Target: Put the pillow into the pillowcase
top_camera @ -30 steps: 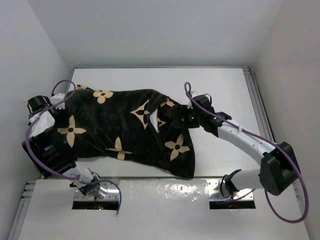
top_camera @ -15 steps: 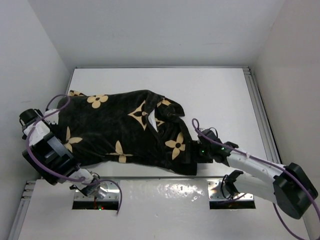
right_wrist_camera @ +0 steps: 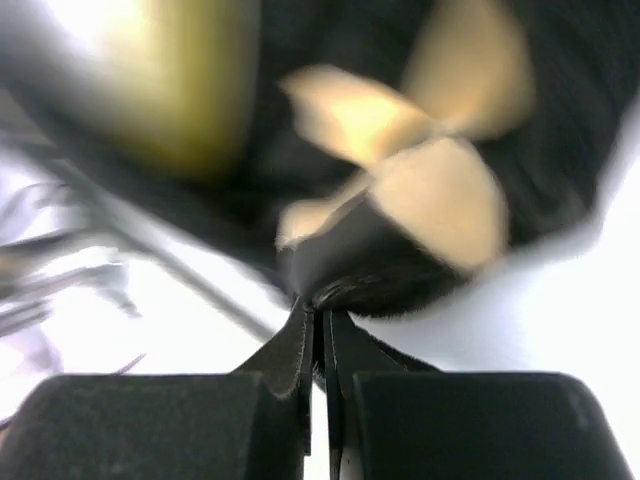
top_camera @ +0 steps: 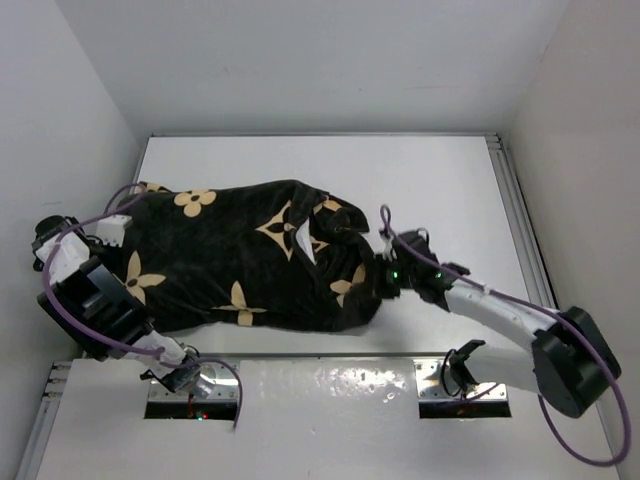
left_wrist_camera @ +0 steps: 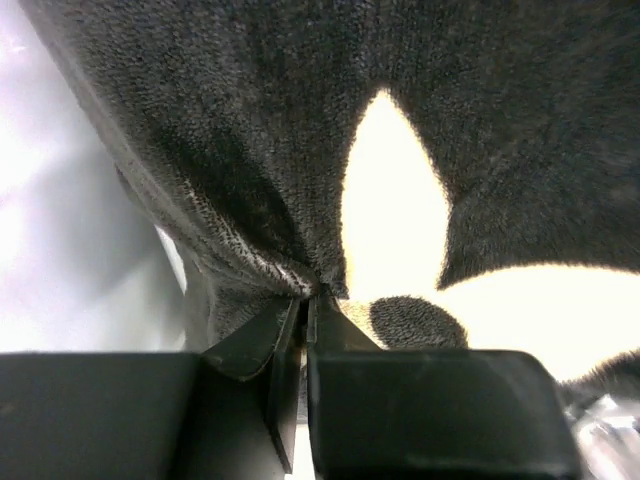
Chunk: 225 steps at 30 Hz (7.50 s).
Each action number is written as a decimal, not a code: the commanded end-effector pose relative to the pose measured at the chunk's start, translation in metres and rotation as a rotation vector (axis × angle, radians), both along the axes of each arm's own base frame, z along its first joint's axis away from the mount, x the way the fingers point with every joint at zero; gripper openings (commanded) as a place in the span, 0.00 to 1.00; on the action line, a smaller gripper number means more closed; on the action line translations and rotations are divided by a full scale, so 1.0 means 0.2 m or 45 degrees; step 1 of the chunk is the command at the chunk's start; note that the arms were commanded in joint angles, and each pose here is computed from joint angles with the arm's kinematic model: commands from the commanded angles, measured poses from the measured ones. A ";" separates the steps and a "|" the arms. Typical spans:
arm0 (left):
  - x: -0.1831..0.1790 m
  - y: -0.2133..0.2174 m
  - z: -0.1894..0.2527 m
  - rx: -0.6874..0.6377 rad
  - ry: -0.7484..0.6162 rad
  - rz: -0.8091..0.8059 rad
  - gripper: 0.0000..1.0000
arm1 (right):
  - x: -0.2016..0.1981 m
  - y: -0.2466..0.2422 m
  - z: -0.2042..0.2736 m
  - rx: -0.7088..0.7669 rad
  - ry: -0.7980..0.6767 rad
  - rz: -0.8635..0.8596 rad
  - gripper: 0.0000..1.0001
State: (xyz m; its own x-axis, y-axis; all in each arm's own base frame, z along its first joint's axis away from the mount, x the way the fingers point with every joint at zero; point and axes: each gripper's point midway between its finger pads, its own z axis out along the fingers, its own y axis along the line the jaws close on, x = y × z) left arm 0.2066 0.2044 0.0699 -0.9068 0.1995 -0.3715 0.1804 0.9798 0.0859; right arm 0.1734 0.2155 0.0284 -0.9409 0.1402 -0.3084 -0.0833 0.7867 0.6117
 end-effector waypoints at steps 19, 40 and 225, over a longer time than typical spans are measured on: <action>0.45 -0.16 1.72 0.432 -0.819 -0.224 0.00 | -0.30 -0.17 2.93 0.923 -1.754 0.091 0.00; 1.79 -0.59 0.66 0.375 -0.410 -0.176 0.00 | 0.94 0.23 1.30 0.032 -0.949 0.691 0.36; 0.38 -0.24 0.83 0.043 -0.582 0.310 1.00 | 0.23 -1.32 0.75 -0.516 -0.375 -1.029 0.99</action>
